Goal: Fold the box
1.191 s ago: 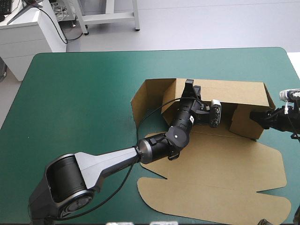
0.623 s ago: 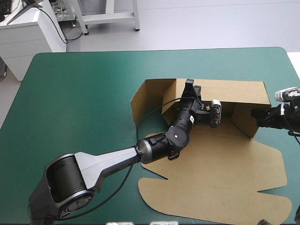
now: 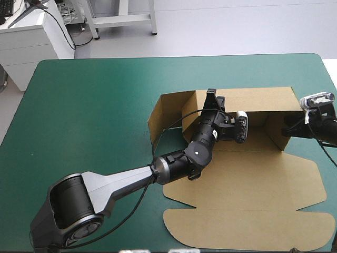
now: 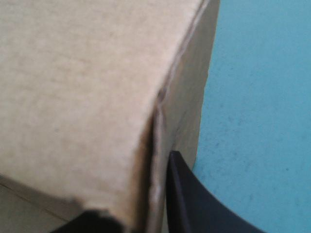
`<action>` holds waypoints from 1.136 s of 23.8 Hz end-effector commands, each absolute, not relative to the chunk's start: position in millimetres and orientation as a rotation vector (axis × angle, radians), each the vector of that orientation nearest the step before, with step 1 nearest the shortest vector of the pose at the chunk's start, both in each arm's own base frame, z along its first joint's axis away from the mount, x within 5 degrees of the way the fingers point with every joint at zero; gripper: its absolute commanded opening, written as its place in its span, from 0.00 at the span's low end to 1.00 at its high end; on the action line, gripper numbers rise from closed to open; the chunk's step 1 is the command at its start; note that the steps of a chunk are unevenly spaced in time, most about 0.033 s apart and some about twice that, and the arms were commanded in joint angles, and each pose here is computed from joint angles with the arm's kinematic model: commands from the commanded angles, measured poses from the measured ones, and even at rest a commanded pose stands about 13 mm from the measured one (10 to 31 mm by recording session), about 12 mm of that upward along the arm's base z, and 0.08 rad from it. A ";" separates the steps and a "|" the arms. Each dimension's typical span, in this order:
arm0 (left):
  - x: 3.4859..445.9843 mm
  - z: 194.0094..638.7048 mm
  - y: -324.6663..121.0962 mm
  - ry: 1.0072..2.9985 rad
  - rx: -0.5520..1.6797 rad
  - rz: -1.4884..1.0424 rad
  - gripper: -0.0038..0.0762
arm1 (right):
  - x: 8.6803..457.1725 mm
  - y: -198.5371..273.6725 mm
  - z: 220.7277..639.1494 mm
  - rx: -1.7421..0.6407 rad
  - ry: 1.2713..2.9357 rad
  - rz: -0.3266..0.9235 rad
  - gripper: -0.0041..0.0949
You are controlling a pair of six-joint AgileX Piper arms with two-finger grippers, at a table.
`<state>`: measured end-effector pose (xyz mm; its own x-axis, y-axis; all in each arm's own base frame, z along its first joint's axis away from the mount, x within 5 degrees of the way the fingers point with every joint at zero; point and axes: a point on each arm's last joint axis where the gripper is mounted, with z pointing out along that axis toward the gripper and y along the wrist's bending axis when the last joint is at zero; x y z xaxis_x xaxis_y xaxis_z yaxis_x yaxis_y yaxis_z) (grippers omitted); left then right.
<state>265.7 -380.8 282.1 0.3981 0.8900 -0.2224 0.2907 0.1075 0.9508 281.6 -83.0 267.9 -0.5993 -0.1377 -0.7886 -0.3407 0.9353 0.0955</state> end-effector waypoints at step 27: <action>255.3 316.1 -376.4 1.118 1.358 0.569 0.51 | 290.9 -24.2 275.5 -0.375 2.277 0.399 0.04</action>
<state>263.1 -382.9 278.4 0.4065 0.8782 -0.2521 0.3316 0.1152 0.9363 296.7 -42.9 271.6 -0.6224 -0.1432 -0.7695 -0.3212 0.9432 0.0843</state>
